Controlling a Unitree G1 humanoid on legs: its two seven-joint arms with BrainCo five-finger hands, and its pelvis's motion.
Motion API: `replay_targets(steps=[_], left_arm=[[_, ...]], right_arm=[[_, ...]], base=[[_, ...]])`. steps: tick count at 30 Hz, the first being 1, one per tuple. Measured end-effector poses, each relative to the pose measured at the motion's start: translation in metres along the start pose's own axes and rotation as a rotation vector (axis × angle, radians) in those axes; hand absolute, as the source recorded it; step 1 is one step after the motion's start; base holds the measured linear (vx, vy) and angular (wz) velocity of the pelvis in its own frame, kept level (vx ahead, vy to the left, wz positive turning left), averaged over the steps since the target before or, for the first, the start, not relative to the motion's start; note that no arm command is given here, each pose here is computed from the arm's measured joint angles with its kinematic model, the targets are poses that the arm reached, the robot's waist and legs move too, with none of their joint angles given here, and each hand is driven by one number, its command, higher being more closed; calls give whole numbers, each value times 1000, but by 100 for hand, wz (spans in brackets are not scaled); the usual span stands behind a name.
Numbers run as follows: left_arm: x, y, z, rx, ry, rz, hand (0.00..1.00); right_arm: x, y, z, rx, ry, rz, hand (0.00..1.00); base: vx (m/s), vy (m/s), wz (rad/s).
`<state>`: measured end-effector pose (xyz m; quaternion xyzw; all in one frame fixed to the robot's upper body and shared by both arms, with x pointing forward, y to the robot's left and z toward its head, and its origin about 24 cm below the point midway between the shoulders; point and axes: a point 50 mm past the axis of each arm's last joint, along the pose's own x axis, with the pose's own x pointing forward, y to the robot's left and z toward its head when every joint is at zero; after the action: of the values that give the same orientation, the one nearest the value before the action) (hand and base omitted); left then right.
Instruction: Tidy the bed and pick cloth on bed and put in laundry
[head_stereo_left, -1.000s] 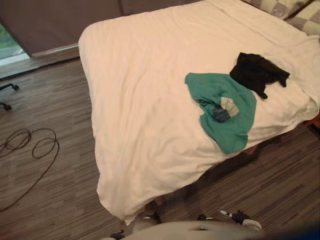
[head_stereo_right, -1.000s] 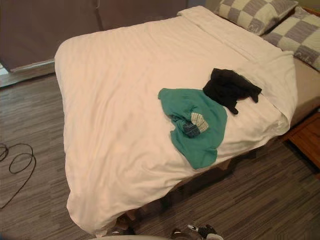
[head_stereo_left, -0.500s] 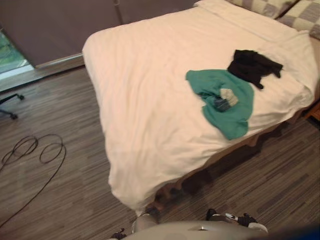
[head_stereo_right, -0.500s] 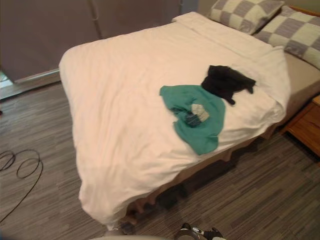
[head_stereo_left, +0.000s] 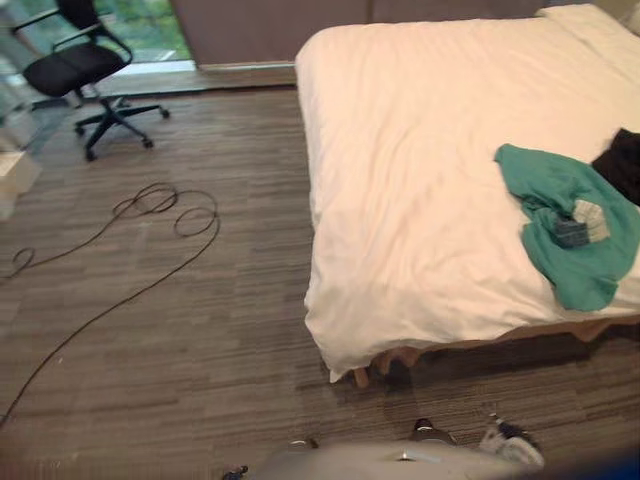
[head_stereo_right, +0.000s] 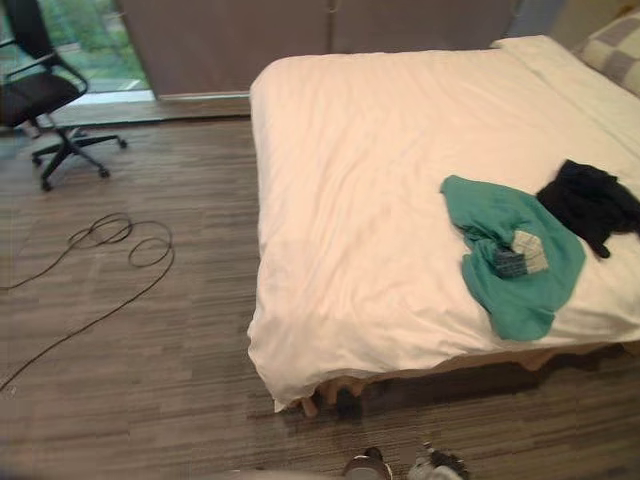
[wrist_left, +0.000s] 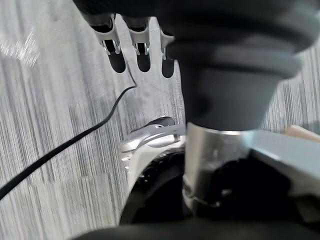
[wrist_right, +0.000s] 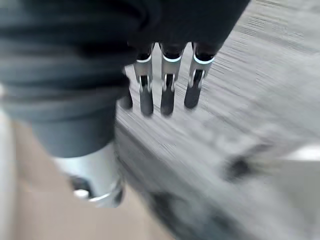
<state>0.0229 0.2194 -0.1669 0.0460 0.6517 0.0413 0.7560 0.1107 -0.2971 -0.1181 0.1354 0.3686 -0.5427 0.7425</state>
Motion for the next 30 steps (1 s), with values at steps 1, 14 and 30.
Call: replay_targets(steps=[1,14,30], left_arm=[[0,1,0,-8,9,2,0],[0,-3,-7,-115,33,7,0],[1,-3,26,-47,-145,-24,0]], right_arm=[[5,5,40,78,-106,-8,100],[-164,131,166,169,-879,1088,100],[-308,254,110,-459,-733,1827,100]], base=[[-73,-123,-7],[-8,-37,-4],[-39,-32,24]])
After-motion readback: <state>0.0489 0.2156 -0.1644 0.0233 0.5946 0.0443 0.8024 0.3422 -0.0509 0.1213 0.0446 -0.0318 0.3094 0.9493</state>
